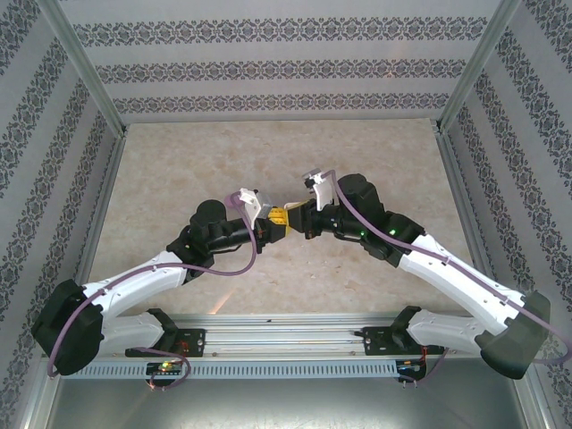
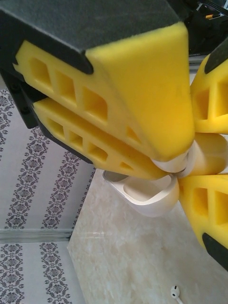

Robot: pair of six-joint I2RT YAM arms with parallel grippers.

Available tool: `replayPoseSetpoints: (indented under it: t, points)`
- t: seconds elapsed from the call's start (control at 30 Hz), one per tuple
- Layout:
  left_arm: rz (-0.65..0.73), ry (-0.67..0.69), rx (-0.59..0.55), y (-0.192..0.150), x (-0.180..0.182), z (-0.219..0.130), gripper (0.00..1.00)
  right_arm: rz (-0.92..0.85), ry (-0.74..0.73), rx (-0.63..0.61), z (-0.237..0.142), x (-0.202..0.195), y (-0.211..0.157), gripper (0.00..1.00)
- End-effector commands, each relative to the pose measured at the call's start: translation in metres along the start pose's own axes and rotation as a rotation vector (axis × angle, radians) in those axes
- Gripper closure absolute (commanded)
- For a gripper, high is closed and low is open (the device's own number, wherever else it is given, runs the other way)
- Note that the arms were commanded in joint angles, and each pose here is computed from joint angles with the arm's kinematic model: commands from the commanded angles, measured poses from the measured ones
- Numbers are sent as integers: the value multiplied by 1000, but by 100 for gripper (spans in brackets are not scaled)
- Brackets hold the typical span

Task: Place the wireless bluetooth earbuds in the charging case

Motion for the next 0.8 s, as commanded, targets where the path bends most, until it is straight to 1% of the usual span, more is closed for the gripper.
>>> replayPoseSetpoints:
  t: [0.0,0.03,0.23,0.3,0.47,0.67,0.77]
  points:
    - [52,-33,-133,38,-11,-2,100,5,-58,50,0,-12,-19,80]
    - [50,-32,-134,38,-11,-3,100,5,-73,57,0,-14,-21,77]
    - [43,-31,-130,36,-12,-5,100,-7,-109,89,1,-18,-22,69]
    - [41,-29,-128,36,-12,-6,100,-5,-112,99,3,-18,-20,68]
    - [41,-23,-122,35,-12,-7,100,3,-88,99,6,-11,-11,59]
    - [30,-20,-114,29,-10,-5,100,20,-96,98,-3,-1,3,53]
    - [25,-13,-104,26,-9,-5,100,33,-107,79,-12,2,10,48]
Point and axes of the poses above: each hand's point on the last joint's axis, 136 mm out from that joint toward the fingers, its own z axis out along the fingers, its own x axis along the line the jaws close on, y = z × x, the point moved 4 cm from there along -z, back along the fingers, and after that the axes turned 2 degrees about z, right-handed, at the moved point
